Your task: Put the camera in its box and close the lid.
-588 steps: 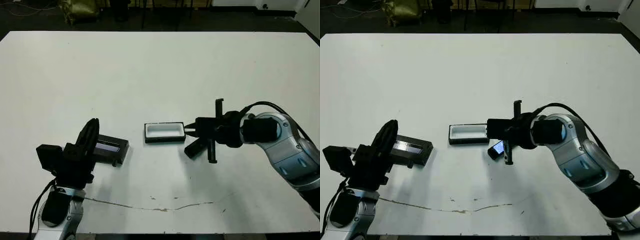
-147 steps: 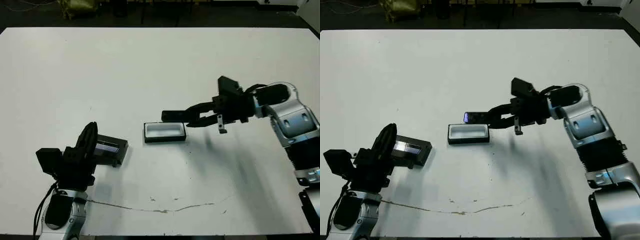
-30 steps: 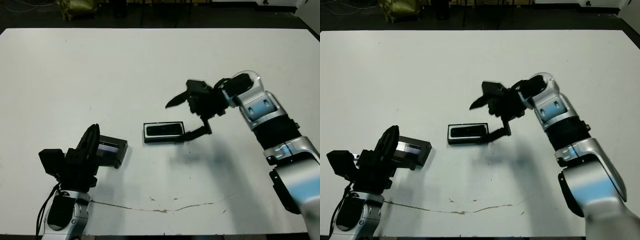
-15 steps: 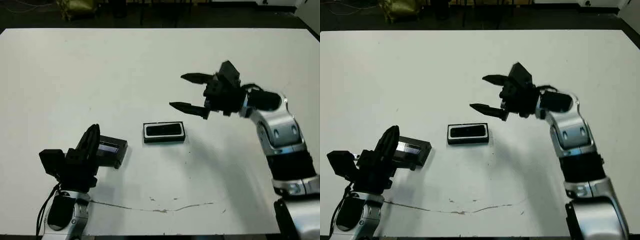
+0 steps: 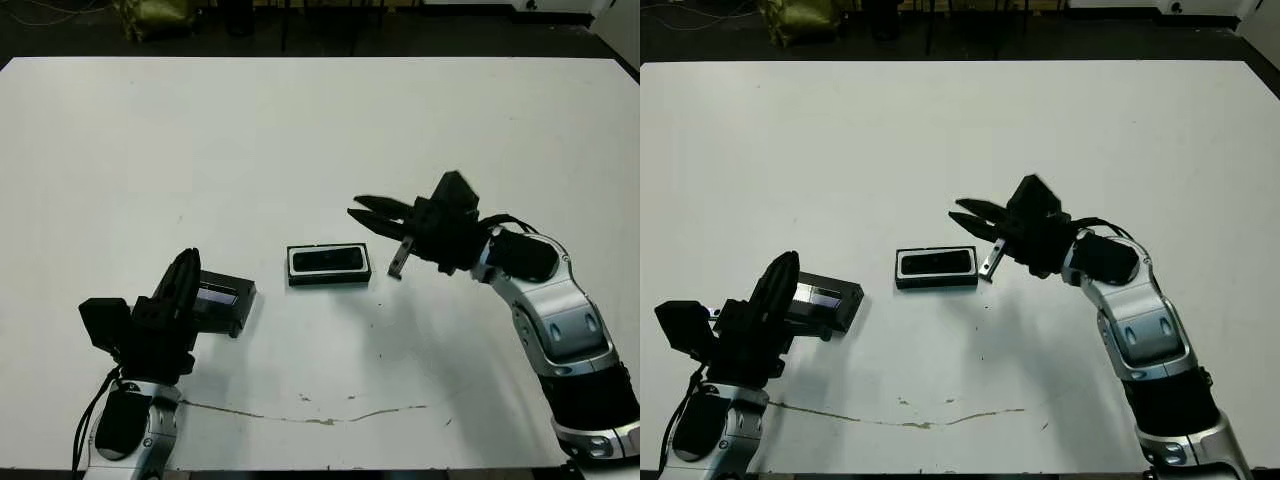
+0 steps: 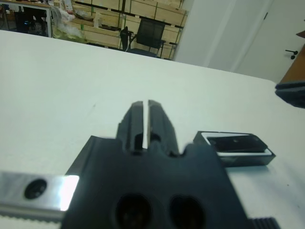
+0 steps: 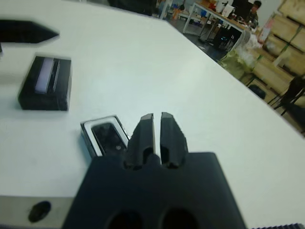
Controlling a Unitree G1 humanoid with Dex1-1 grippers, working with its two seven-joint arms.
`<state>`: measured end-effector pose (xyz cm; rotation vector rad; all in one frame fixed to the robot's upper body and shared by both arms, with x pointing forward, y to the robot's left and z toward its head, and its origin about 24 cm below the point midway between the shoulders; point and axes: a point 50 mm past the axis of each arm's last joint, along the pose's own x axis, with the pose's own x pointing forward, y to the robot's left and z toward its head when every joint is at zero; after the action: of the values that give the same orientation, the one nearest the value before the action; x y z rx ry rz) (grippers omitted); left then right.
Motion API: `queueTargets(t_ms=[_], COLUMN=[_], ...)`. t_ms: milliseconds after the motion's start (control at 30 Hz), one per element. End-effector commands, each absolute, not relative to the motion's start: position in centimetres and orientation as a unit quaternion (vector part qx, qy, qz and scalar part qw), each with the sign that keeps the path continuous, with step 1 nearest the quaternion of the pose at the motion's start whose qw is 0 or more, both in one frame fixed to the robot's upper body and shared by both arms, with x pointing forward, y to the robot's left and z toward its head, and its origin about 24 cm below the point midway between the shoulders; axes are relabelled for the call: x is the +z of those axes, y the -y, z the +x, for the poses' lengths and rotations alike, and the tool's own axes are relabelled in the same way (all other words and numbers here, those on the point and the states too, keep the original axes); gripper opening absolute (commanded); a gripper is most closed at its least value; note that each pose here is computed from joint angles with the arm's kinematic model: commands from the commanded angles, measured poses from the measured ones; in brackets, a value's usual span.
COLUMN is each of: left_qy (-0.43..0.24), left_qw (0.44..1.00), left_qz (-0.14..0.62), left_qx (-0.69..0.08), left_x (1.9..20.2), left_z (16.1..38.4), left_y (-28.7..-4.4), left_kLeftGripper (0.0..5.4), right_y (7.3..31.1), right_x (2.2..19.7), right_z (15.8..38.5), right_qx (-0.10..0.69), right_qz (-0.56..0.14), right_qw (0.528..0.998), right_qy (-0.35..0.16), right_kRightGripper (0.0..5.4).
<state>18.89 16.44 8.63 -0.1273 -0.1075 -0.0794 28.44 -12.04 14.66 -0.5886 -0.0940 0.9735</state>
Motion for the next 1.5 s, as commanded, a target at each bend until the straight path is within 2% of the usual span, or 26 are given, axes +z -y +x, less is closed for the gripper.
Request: queueTargets(t_ms=[33, 367, 667, 1000, 1167, 1300, 1400, 1500], left_qy=[0.037, 0.038, 0.038, 0.038, 0.037, 0.036, 0.035, 0.036], left_qw=[0.997, 0.997, 0.997, 0.997, 0.997, 0.997, 0.997, 0.997], left_qz=[-0.058, -0.059, -0.062, -0.059, -0.059, -0.060, -0.064, -0.065], left_qx=[-0.038, -0.039, -0.037, -0.038, -0.037, -0.038, -0.037, -0.038], left_x=[8.0, 8.2, 8.1, 8.1, 8.1, 8.0, 8.0, 7.9], left_z=[18.7, 18.7, 18.7, 18.7, 18.7, 18.6, 18.6, 18.6], left_y=[-16.5, -16.4, -16.5, -16.5, -16.6, -16.6, -16.6, -16.6], left_kLeftGripper=[0.00, 0.00, 0.00, 0.00, 0.00, 0.00, 0.00, 0.00], right_y=[12.0, 11.2, 11.6, 12.2, 12.5, 12.5, 12.3, 12.2], right_x=[13.5, 11.4, 9.2, 6.7, 6.0, 6.6, 8.5, 10.9], right_z=[27.8, 27.9, 28.3, 26.5, 25.5, 25.3, 25.5, 25.8], right_qx=[0.453, 0.424, 0.439, 0.483, 0.504, 0.499, 0.475, 0.441], right_qz=[-0.326, -0.391, -0.394, -0.408, -0.387, -0.374, -0.355, -0.325], right_qw=[0.829, 0.816, 0.807, 0.773, 0.769, 0.779, 0.805, 0.836], right_qy=[0.038, 0.031, -0.004, -0.056, -0.069, -0.055, -0.025, 0.033], right_kRightGripper=[0.02, 0.02, 0.02, 0.02, 0.02, 0.02, 0.02, 0.02])
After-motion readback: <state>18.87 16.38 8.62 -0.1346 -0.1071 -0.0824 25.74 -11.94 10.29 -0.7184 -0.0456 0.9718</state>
